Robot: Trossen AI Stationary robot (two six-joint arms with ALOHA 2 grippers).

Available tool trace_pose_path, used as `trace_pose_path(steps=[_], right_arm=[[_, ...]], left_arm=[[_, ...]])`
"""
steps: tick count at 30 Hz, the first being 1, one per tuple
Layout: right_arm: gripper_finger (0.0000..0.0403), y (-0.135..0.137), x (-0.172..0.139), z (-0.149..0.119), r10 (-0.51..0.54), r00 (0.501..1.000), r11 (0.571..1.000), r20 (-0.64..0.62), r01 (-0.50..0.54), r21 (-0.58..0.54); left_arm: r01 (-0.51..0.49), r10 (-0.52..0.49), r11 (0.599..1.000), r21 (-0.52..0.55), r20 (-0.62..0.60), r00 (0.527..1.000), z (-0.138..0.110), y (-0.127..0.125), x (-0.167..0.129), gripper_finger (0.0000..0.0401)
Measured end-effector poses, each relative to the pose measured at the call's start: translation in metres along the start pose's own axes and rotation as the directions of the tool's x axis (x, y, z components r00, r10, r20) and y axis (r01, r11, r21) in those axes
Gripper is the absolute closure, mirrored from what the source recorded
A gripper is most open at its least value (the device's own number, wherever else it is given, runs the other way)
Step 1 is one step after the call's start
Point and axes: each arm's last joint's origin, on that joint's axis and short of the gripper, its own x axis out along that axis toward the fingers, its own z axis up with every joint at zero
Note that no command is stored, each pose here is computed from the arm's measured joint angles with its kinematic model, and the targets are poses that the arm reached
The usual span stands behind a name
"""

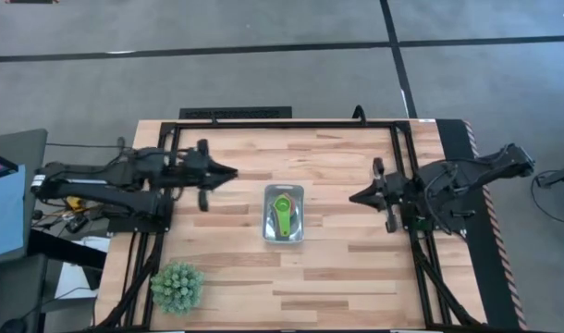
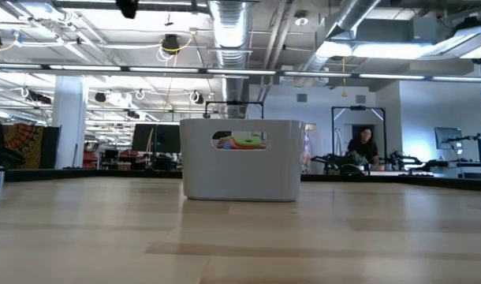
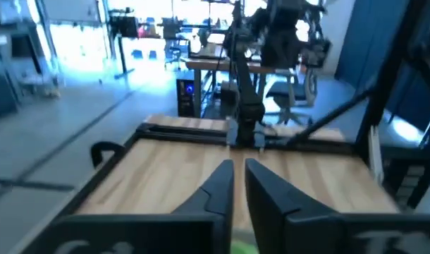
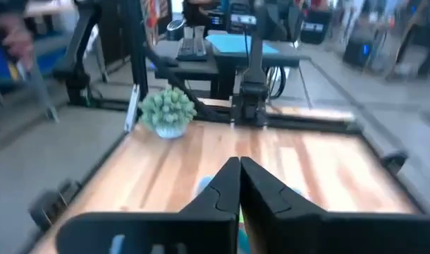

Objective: Nest measuring cups in basket
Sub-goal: Return to Home Position

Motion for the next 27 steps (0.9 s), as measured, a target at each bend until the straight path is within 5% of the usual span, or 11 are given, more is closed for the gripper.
trace_pose_path(steps=[5, 10, 14, 27], right_arm=[[0.0395, -0.004, -0.021, -0.003, 0.021, 1.0, 0.991, 0.006, -0.02, -0.136], [0.0386, -0.008, -0.032, -0.025, 0.007, 0.993, 0.993, 0.114, 0.007, -0.121], [0.0396, -0.013, -0.037, -0.048, -0.027, 0.98, 0.995, 0.196, 0.045, -0.086], [0.0398, -0.019, -0.033, -0.108, -0.087, 0.949, 0.995, 0.302, 0.094, -0.01]], left_arm=[[-0.017, 0.016, 0.996, 0.085, 0.023, 1.0, -0.017, 0.007, -0.032, 0.0396], [-0.086, 0.095, 0.979, 0.183, -0.045, 0.994, -0.061, 0.015, -0.056, 0.04], [-0.168, 0.175, 0.977, 0.131, -0.045, 0.983, -0.079, 0.021, -0.071, 0.04], [-0.016, 0.024, 0.982, 0.186, -0.043, 0.999, -0.113, 0.021, -0.089, 0.0401]])
